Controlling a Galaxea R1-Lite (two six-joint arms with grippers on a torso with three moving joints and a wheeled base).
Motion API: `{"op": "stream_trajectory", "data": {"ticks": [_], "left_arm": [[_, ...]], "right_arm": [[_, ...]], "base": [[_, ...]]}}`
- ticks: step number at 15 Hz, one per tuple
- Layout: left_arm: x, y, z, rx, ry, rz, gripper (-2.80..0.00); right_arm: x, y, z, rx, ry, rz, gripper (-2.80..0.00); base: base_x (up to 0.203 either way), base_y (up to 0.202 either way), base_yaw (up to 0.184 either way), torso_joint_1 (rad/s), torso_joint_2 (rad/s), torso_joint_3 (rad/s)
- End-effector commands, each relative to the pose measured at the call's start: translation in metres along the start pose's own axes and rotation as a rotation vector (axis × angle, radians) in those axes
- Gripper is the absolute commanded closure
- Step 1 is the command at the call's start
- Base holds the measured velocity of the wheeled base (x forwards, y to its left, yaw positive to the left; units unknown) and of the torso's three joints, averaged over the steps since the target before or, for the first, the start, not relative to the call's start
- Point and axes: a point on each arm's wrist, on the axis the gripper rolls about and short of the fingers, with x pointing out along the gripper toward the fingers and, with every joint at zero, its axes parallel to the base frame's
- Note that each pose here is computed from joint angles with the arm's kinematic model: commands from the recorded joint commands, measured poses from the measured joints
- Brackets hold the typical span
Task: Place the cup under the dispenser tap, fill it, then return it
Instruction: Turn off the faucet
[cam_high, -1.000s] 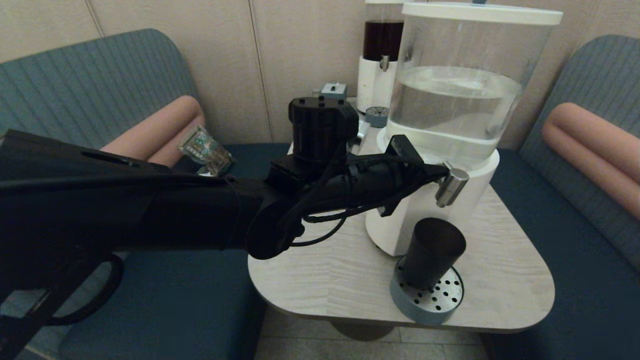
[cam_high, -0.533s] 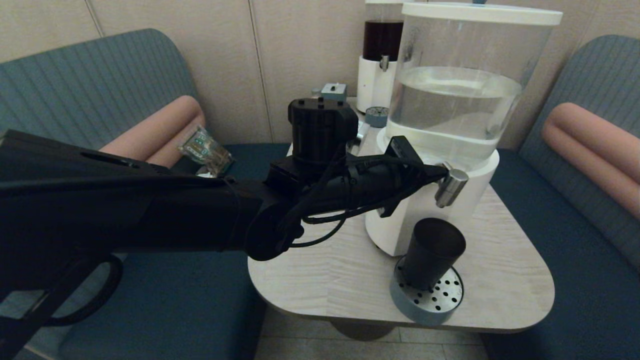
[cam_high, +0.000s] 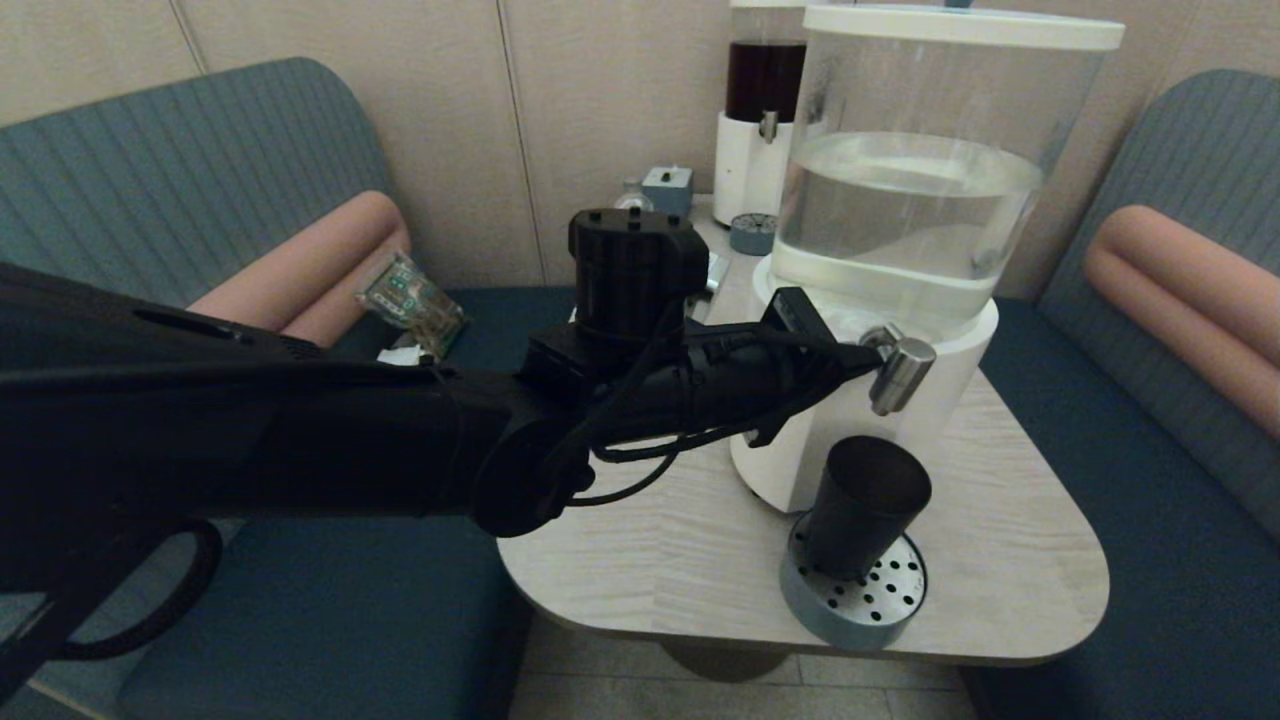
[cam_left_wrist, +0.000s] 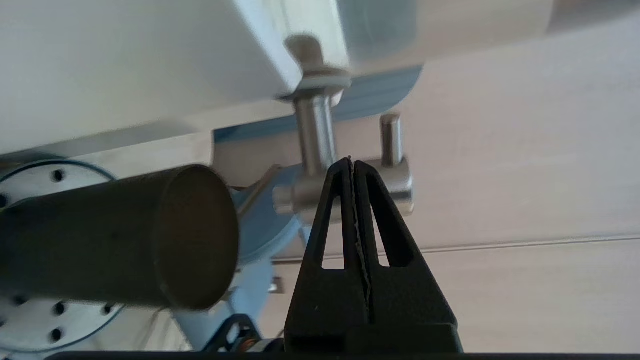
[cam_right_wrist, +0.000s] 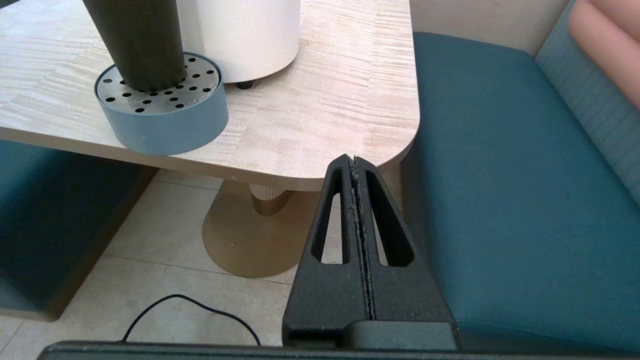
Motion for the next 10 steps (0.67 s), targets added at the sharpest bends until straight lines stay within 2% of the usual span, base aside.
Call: {"op": "stream_trajectory", "data": {"ticks": [1, 6, 9, 10], "left_arm": [[-0.013, -0.007, -0.001, 0.021, -0.015, 0.004, 0.0], [-0.073, -0.018, -0.018, 0.134, -0.072, 0.091, 0.0], [-0.112, -0.01, -0.038, 0.258, -0.144, 0.186, 0.0], [-0.121, -0.01, -0.043, 0.302, -0.168, 0.193, 0.0]], "right_arm": [[0.001, 0.0, -0.004, -0.001, 0.014, 0.002, 0.0], [0.001, 0.0, -0.004, -0.001, 0.014, 0.002, 0.0], [0.001, 0.0, -0.004, -0.001, 0.014, 0.002, 0.0], [0.001, 0.0, -0.004, -0.001, 0.014, 0.002, 0.0]], "base": [[0.0, 0.0, 0.0, 0.0, 0.0, 0.0], [0.0, 0.0, 0.0, 0.0, 0.0, 0.0], [0.0, 0.0, 0.0, 0.0, 0.0, 0.0], [0.0, 0.0, 0.0, 0.0, 0.0, 0.0]]}}
